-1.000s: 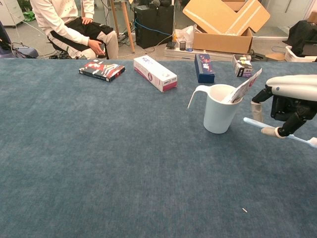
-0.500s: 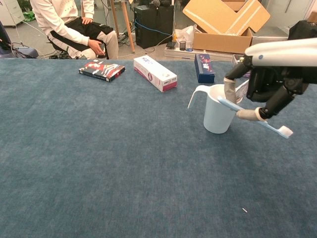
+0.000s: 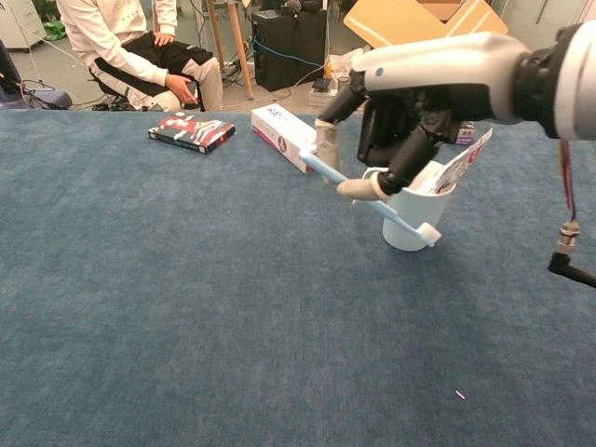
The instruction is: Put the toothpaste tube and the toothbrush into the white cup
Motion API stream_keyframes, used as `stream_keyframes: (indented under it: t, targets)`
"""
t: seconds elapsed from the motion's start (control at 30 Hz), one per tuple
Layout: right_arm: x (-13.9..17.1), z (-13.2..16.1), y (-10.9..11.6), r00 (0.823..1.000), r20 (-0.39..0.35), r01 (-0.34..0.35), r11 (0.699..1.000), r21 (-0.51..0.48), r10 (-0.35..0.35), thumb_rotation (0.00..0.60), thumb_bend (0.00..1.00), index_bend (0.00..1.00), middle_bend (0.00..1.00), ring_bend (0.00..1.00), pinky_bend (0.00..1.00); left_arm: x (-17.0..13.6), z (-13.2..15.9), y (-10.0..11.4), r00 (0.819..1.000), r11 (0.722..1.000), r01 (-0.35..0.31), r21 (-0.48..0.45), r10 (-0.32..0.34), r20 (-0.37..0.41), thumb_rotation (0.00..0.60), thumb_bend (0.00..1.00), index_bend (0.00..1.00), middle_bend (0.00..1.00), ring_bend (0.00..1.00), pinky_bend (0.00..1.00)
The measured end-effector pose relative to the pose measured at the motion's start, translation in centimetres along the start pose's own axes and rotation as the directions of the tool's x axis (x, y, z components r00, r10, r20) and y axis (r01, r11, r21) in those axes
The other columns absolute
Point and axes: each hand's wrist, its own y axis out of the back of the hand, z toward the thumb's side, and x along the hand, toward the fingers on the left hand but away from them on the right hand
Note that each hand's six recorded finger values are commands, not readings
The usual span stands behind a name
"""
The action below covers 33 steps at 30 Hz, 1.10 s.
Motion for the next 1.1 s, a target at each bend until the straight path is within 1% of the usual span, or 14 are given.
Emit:
stream_keyframes:
  t: [0.13, 0.3, 0.4, 0.57, 0.83, 1.1]
  targets:
    - [-1.7, 1.1, 0.2, 0.999, -0.037, 0.006, 1.000, -0.009, -0.007, 0.600, 0.35, 0.62, 1.00, 1.00, 1.00, 0.0, -0.1, 0.1, 1.000, 1.000, 0.000, -0.001, 0.000, -0.003, 0.600, 0.00, 0.22, 0.41, 0.25, 0.25]
    - [-3.1, 2.3, 0.6, 0.998, -0.065, 0.021, 1.000, -0.014, -0.022, 0.600, 0.35, 0.63, 1.00, 1.00, 1.00, 0.0, -0.2, 0.2, 1.000, 1.000, -0.003, -0.001, 0.003, -0.005, 0.600, 0.00, 0.22, 0.41, 0.25, 0.25]
    - [-3.6, 2.9, 1.4, 0.996, -0.077, 0.046, 0.999, -0.014, -0.047, 0.600, 0.35, 0.63, 1.00, 1.00, 1.00, 0.0, -0.3, 0.3, 1.000, 1.000, -0.008, -0.003, 0.008, -0.007, 0.600, 0.00, 0.22, 0.41, 0.25, 0.25]
    - [-4.2, 3.5, 3.3, 0.991, -0.081, 0.105, 0.994, -0.029, -0.107, 0.600, 0.35, 0.63, 1.00, 1.00, 1.00, 0.0, -0.4, 0.4, 1.000, 1.000, -0.009, -0.003, 0.009, -0.011, 0.600, 0.00, 0.22, 0.41, 0.25, 0.25]
    - [-4.9, 2.8, 6.3, 0.978, -0.056, 0.198, 0.978, -0.061, -0.201, 0.600, 0.35, 0.63, 1.00, 1.00, 1.00, 0.1, -0.4, 0.3, 1.000, 1.000, -0.006, -0.002, 0.006, -0.014, 0.600, 0.00, 0.22, 0.41, 0.25, 0.25]
    - [-4.8, 1.2, 8.2, 0.968, -0.023, 0.248, 0.966, -0.079, -0.250, 0.600, 0.35, 0.63, 1.00, 1.00, 1.00, 0.1, -0.6, 0.1, 1.000, 1.000, 0.000, 0.004, 0.000, -0.023, 0.600, 0.00, 0.22, 0.41, 0.25, 0.25]
